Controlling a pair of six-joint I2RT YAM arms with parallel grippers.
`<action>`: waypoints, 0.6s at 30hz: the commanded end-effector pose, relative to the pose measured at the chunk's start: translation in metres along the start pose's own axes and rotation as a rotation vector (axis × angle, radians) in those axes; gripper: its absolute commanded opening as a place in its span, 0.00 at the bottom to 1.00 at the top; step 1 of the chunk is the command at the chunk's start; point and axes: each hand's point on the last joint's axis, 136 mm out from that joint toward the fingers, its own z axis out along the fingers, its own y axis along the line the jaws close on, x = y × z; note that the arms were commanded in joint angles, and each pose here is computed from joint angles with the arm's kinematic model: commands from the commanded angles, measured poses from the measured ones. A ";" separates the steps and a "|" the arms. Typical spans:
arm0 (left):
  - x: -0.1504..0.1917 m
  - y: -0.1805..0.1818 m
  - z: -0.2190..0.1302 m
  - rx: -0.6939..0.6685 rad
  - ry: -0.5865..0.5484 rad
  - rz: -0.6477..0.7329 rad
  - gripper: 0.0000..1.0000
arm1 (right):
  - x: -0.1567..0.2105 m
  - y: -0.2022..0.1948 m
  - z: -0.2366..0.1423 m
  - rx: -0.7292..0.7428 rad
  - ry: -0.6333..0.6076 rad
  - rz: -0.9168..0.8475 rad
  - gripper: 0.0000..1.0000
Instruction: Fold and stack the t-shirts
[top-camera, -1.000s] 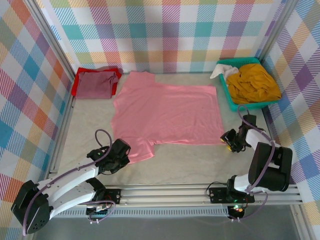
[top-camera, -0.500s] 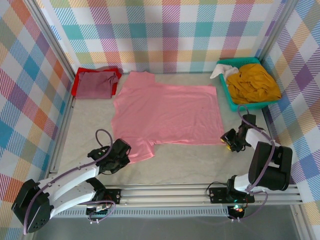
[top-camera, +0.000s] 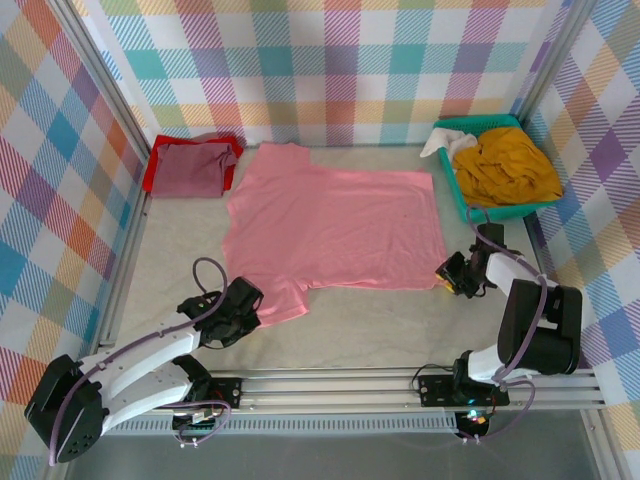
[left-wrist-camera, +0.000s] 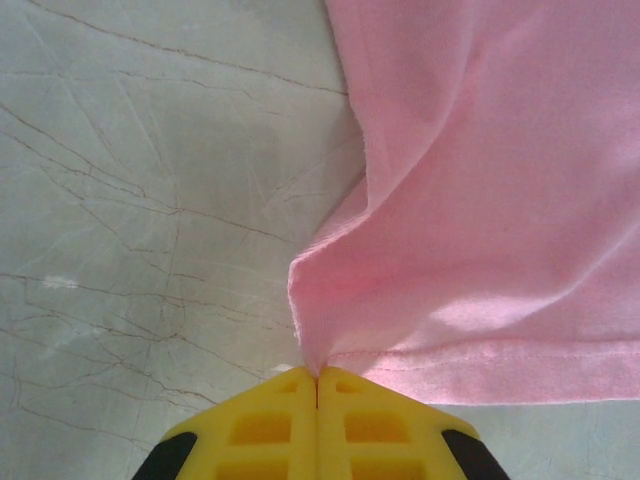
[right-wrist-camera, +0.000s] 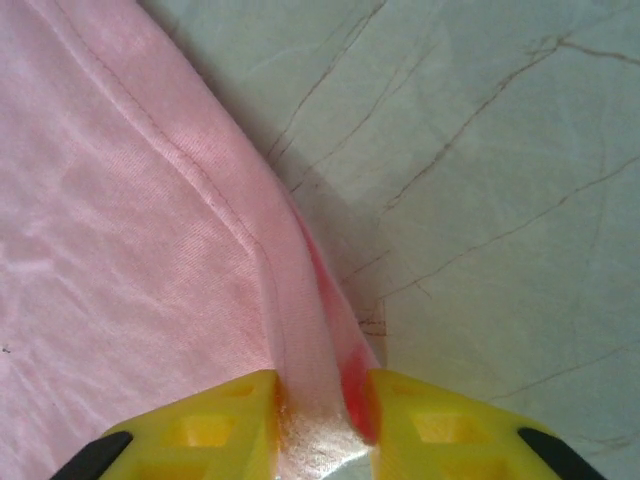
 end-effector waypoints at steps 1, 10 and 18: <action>-0.008 -0.006 -0.004 0.012 -0.037 0.021 0.00 | -0.008 0.009 0.001 -0.012 -0.009 -0.003 0.23; -0.021 -0.015 -0.012 0.023 -0.092 0.053 0.00 | -0.008 0.025 -0.015 -0.073 -0.056 -0.077 0.09; -0.023 -0.023 -0.011 0.048 -0.096 0.067 0.00 | 0.000 0.027 -0.032 -0.092 -0.085 -0.126 0.00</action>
